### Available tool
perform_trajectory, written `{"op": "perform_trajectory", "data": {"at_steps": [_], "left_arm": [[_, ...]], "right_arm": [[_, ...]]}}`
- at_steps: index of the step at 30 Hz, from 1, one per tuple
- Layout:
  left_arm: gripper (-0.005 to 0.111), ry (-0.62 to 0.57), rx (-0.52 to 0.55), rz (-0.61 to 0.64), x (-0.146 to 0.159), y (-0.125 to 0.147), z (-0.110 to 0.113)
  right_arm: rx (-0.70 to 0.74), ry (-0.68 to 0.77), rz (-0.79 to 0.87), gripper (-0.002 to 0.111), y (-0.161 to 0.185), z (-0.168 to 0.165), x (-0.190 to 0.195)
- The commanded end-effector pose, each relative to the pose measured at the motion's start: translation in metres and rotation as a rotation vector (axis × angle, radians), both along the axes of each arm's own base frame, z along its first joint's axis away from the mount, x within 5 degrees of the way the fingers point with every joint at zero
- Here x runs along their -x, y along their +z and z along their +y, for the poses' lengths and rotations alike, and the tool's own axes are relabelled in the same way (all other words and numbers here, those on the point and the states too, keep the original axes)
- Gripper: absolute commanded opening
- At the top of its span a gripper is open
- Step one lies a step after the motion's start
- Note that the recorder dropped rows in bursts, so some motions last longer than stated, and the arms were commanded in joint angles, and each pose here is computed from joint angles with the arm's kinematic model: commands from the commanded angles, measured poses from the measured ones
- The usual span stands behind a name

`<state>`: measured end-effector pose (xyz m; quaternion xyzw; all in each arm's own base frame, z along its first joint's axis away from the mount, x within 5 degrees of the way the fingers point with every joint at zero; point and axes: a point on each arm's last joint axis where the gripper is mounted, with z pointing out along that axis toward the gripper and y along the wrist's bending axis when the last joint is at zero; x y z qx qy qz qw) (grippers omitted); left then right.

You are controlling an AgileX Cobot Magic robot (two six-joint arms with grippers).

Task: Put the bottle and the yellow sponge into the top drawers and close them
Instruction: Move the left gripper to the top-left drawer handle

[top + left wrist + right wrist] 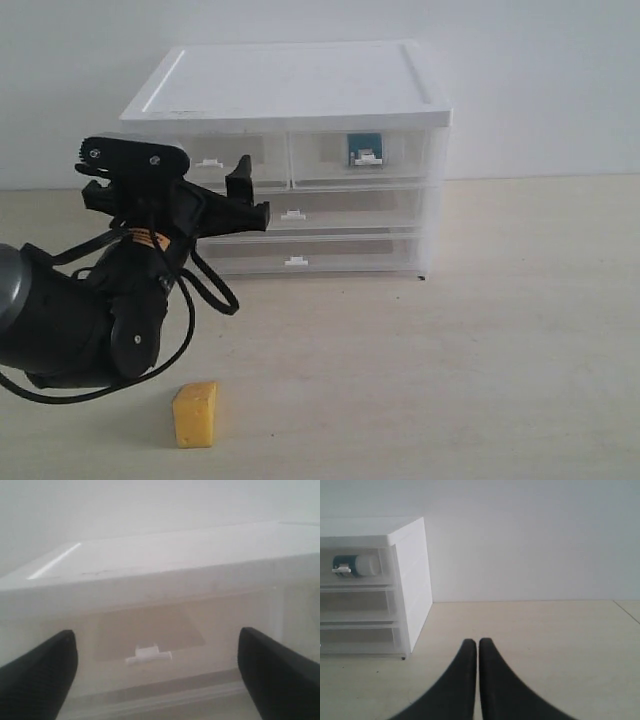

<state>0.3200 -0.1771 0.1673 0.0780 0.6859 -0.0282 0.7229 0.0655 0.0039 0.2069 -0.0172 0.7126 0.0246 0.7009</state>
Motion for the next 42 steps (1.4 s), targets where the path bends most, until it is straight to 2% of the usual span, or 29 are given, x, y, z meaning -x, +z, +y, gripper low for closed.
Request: {"op": "perform_trajectory", "data": {"at_steps": [1,13,21,24,33,42], "left_arm": [[0.080,0.021,-0.014,0.012,-0.007,-0.010,0.002],[0.080,0.025,0.005,-0.020,-0.016,-0.010,0.017],[0.079,0.023,0.019,-0.035,-0.022,-0.005,0.013],[0.067,0.014,0.021,-0.007,-0.024,-0.005,0.011],[0.007,0.037,0.032,0.043,-0.025,-0.009,0.012],[0.004,0.030,0.017,0.069,-0.016,-0.009,0.015]], "right_arm": [[0.004,-0.009,-0.007,0.000,0.001,-0.001,0.000],[0.004,-0.009,-0.007,0.000,0.001,-0.001,0.000],[0.004,-0.009,-0.007,0.000,0.001,-0.001,0.000],[0.004,-0.009,-0.007,0.000,0.001,-0.001,0.000],[0.004,-0.009,-0.007,0.000,0.001,-0.001,0.000],[0.004,-0.009,-0.007,0.000,0.001,-0.001,0.000]]}}
